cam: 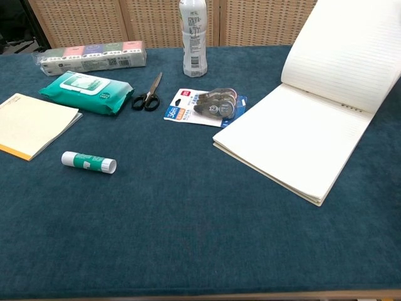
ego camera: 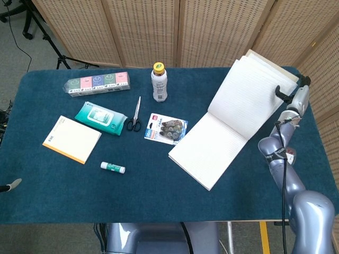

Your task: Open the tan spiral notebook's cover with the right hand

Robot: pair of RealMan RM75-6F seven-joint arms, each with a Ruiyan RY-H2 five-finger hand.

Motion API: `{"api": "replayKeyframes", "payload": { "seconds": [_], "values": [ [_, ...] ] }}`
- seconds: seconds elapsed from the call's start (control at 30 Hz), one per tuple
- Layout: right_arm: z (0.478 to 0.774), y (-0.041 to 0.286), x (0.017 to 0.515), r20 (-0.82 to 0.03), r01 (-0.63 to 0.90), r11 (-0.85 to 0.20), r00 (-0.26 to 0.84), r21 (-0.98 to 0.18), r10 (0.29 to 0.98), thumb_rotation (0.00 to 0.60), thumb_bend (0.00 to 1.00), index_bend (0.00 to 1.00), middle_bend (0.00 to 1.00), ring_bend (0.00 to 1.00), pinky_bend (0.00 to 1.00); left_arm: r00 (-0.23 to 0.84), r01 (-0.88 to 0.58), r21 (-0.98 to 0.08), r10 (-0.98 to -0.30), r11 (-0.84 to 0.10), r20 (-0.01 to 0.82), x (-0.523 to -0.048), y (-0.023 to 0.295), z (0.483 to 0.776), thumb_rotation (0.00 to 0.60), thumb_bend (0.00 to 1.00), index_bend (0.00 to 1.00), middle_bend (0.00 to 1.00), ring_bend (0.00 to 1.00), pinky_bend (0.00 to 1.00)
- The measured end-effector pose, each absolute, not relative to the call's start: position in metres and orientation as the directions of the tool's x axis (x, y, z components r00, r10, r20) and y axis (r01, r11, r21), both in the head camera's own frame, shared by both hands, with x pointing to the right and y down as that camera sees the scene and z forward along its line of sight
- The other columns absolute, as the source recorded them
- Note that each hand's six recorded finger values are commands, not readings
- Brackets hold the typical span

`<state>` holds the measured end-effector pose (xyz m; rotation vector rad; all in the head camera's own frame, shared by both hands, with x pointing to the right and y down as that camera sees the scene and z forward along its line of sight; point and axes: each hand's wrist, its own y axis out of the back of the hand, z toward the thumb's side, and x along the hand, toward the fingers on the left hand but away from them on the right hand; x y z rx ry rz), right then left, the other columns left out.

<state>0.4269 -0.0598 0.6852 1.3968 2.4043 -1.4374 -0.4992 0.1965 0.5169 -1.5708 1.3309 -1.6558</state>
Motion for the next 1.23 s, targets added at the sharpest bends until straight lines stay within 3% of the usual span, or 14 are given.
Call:
{"api": "replayKeyframes", "payload": {
  "seconds": [0.27,0.6,0.77,0.97,1.07,1.23],
  "values": [
    [0.685,-0.067,0.414,-0.397,0.666,0.112,-0.561,-0.737,0.726,0.6,0.0,0.0,0.0,0.0,0.0,-0.203,-0.262,-0.877,-0.865,-0.404,0.459,-0.497,0.197,0.516,0.6,0.0,0.0,0.0,0.0,0.0],
    [0.668,-0.06,0.381,-0.29,0.617,-0.003,-0.366,-0.787,0.884,0.6,0.0,0.0,0.0,0.0,0.0,-0.183,-0.271,-0.885,-0.882,-0.379,0.434,-0.496,0.2,0.508,0.6,0.0,0.0,0.0,0.0,0.0],
    [0.654,-0.028,0.359,-0.254,0.552,-0.13,-0.155,-0.824,0.955,0.6,0.0,0.0,0.0,0.0,0.0,-0.173,-0.266,-0.89,-0.889,-0.371,0.423,-0.495,0.202,0.505,0.6,0.0,0.0,0.0,0.0,0.0],
    [0.626,0.03,0.351,-0.204,0.448,-0.216,0.077,-0.867,0.976,0.6,0.0,0.0,0.0,0.0,0.0,-0.168,-0.259,-0.897,-0.898,-0.358,0.407,-0.494,0.205,0.502,0.6,0.0,0.0,0.0,0.0,0.0],
    [0.61,0.059,0.356,-0.18,0.417,-0.219,0.132,-0.882,0.975,0.6,0.0,0.0,0.0,0.0,0.0,-0.168,-0.258,-0.901,-0.902,-0.349,0.397,-0.494,0.207,0.5,0.6,0.0,0.0,0.0,0.0,0.0],
    [0.591,0.103,0.364,-0.199,0.389,-0.234,0.129,-0.891,0.971,0.6,0.0,0.0,0.0,0.0,0.0,-0.164,-0.255,-0.909,-0.911,-0.331,0.378,-0.493,0.21,0.496,0.6,0.0,0.0,0.0,0.0,0.0]
  ]
}}
